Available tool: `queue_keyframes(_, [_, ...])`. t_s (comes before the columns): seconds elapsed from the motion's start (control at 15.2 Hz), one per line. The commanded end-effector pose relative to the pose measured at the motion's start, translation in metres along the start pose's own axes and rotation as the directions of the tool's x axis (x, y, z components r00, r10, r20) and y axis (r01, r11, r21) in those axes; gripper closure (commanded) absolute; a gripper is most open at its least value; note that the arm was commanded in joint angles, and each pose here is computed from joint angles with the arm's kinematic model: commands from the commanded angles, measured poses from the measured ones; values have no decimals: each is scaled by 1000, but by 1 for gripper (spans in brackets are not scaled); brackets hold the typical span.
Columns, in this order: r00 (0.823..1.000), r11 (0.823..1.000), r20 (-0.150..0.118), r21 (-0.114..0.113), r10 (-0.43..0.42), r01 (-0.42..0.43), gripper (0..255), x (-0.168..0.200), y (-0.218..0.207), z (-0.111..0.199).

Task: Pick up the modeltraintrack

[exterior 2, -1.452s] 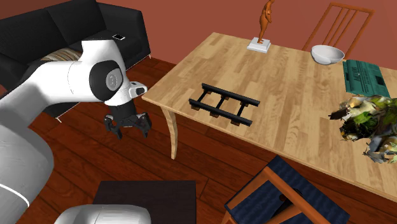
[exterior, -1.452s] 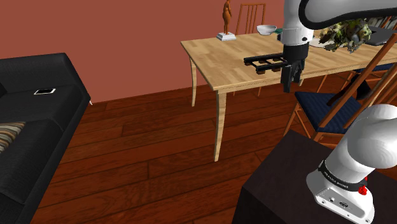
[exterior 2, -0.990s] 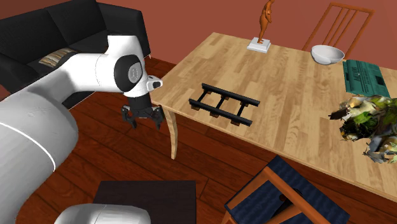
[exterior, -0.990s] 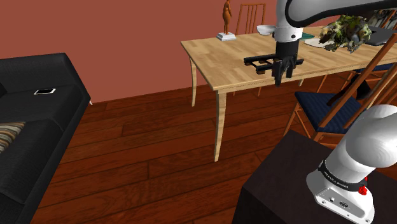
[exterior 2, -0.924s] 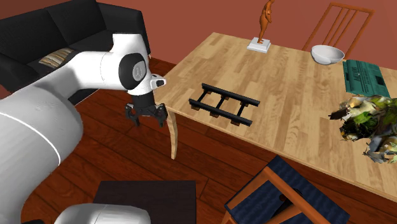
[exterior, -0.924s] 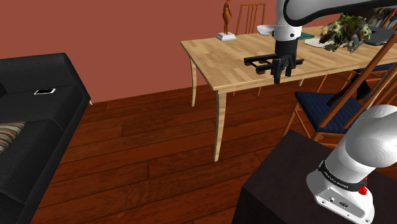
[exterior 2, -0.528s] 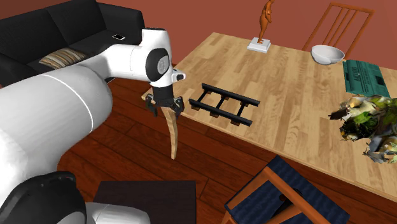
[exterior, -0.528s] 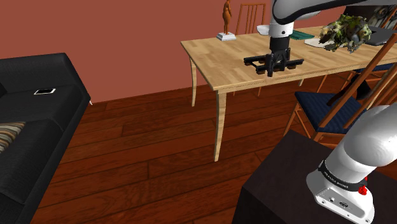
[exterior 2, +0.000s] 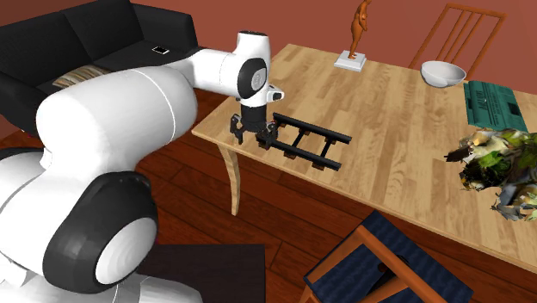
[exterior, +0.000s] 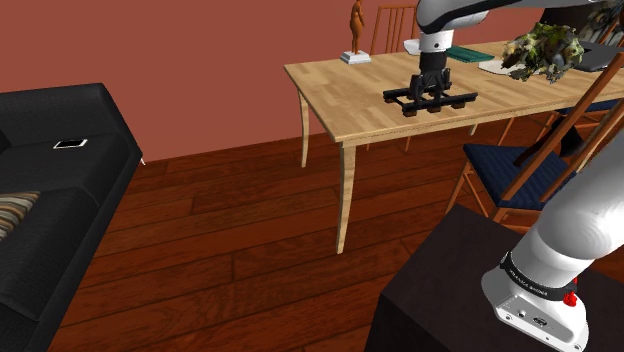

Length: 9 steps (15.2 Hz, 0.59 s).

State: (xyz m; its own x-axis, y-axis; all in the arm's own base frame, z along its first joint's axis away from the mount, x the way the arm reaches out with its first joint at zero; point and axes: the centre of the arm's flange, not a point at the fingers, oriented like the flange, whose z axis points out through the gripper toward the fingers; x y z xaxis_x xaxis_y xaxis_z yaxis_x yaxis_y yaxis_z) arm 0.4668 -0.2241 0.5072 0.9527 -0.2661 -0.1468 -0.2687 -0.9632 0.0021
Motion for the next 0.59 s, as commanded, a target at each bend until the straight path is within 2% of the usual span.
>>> queue_keyframes(0.0, [1000,1000,-6,7,30,-30,0,21,17,0])
queue_keyframes(0.53, [989,988,-26,41,147,-146,0,91,97,-3])
